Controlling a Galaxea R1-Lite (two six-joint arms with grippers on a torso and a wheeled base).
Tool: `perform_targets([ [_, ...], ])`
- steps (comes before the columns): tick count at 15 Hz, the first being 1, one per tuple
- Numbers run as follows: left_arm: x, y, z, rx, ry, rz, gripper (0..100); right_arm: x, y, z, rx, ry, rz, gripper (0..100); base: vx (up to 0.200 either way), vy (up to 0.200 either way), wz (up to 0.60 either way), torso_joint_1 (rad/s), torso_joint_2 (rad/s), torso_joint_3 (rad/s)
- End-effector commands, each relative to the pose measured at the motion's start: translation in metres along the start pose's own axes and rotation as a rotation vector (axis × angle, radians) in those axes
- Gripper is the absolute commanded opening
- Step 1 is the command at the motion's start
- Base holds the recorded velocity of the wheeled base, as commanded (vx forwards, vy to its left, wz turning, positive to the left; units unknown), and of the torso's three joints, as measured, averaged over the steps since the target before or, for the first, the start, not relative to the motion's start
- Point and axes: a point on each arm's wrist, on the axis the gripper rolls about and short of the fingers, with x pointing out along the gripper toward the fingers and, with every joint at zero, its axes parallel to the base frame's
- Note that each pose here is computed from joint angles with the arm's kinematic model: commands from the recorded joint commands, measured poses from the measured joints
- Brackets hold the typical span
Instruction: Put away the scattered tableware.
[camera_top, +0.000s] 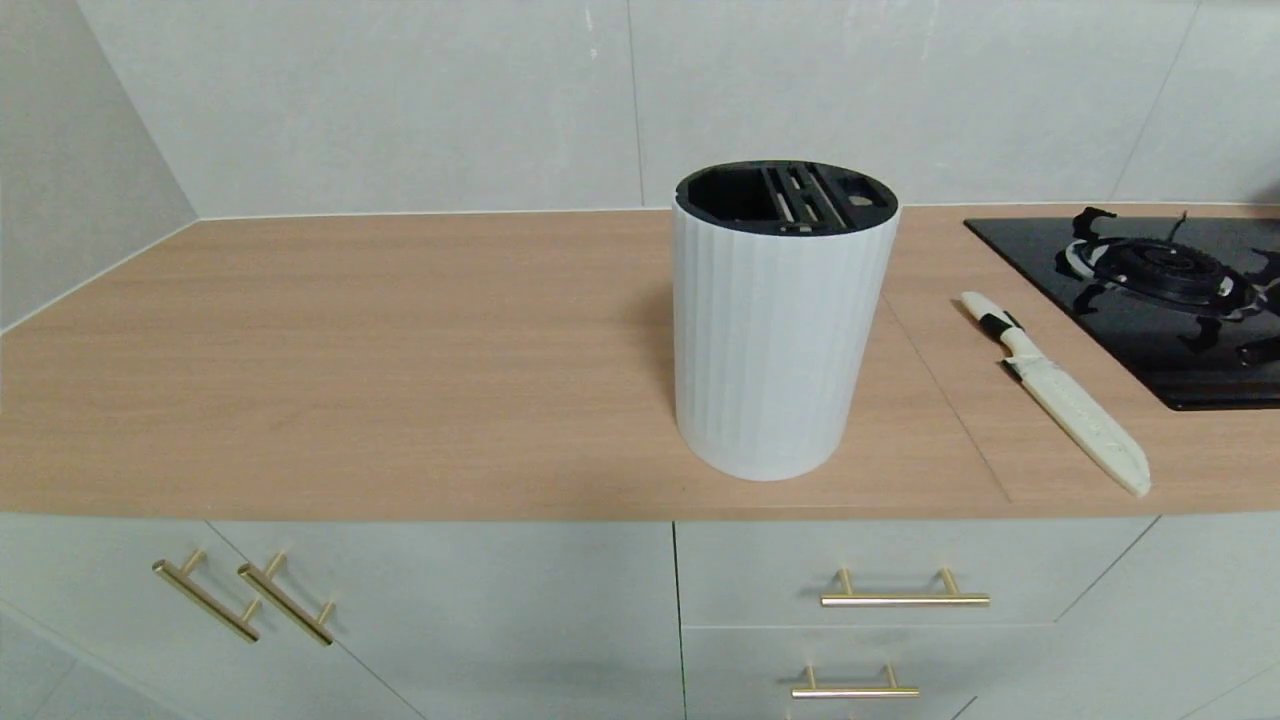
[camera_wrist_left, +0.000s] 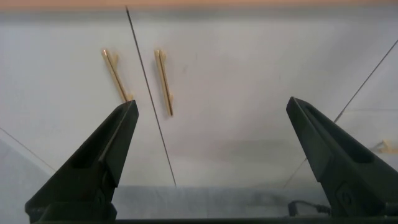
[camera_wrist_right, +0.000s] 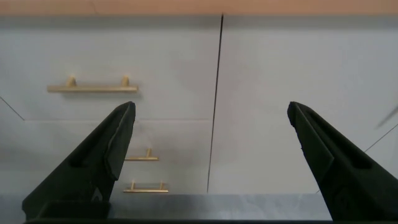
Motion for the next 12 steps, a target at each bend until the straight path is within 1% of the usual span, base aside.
perform_targets([
  [1,0.0000,0.0000,0.0000,0.000,0.001,0.001,100,0.0001,0.0000,0.0000,0.000,0.002,0.000,100,0.000,0.000,0.00,0.242,-0.49,-0.256],
  [6,0.0000,0.0000,0.0000,0.000,0.001,0.001,100,0.0001,0.0000,0.0000,0.000,0.002,0.000,100,0.000,0.000,0.00,0.239,-0.50,-0.255],
  [12,0.0000,0.0000,0.0000,0.000,0.001,0.001,100,0.0001,0.0000,0.0000,0.000,0.002,0.000,100,0.000,0.000,0.00,0.266,-0.54,-0.279],
])
